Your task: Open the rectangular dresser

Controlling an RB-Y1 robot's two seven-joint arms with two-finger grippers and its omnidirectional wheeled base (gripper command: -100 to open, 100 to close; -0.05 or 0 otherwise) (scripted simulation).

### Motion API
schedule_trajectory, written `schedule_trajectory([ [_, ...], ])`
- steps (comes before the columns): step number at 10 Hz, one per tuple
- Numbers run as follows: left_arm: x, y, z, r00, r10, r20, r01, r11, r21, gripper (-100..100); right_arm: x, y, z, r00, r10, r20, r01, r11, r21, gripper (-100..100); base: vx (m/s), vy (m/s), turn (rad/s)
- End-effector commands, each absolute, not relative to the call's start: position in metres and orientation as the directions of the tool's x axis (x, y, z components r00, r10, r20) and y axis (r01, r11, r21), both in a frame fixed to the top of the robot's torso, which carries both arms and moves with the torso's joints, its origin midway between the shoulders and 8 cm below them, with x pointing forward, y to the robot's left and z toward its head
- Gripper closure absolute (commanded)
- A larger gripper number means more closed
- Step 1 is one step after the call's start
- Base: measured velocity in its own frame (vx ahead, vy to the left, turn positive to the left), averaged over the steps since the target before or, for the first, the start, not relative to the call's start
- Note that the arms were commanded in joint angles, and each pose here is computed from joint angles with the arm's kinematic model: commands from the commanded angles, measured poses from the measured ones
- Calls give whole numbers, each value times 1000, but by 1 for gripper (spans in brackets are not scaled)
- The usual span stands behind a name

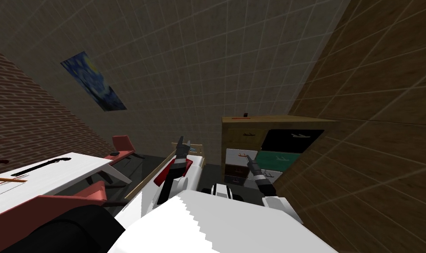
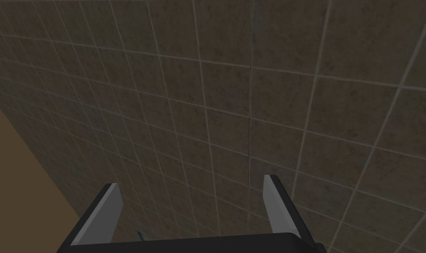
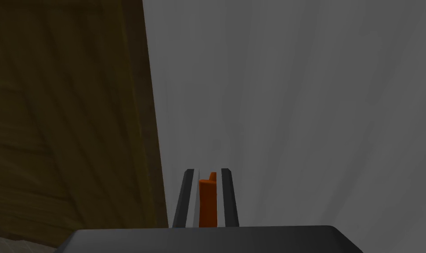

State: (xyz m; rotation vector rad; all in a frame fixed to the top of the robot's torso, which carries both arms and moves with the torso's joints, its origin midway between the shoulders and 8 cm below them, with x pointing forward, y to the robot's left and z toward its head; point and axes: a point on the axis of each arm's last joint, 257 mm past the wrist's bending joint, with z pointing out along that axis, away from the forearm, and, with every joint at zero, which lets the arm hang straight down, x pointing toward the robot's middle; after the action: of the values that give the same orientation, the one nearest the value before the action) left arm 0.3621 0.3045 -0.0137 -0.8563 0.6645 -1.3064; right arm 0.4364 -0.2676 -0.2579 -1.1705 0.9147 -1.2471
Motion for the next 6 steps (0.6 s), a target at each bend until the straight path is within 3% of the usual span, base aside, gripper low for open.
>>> schedule_trajectory([
  [1, 362, 304, -14, 160, -986, 49, 541, 46, -840, 0, 436, -270, -254, 137, -987, 89, 213, -59, -975, 100, -177, 15, -7],
  [3, 362, 304, -14, 160, -986, 49, 541, 46, -840, 0, 436, -273, -251, 139, -986, 90, 212, -59, -975, 100, -194, 32, -13],
  [6, 362, 304, -14, 160, -986, 49, 541, 46, -840, 0, 432, -274, -254, 141, -986, 88, 204, -58, -977, 100, -126, 13, -14],
])
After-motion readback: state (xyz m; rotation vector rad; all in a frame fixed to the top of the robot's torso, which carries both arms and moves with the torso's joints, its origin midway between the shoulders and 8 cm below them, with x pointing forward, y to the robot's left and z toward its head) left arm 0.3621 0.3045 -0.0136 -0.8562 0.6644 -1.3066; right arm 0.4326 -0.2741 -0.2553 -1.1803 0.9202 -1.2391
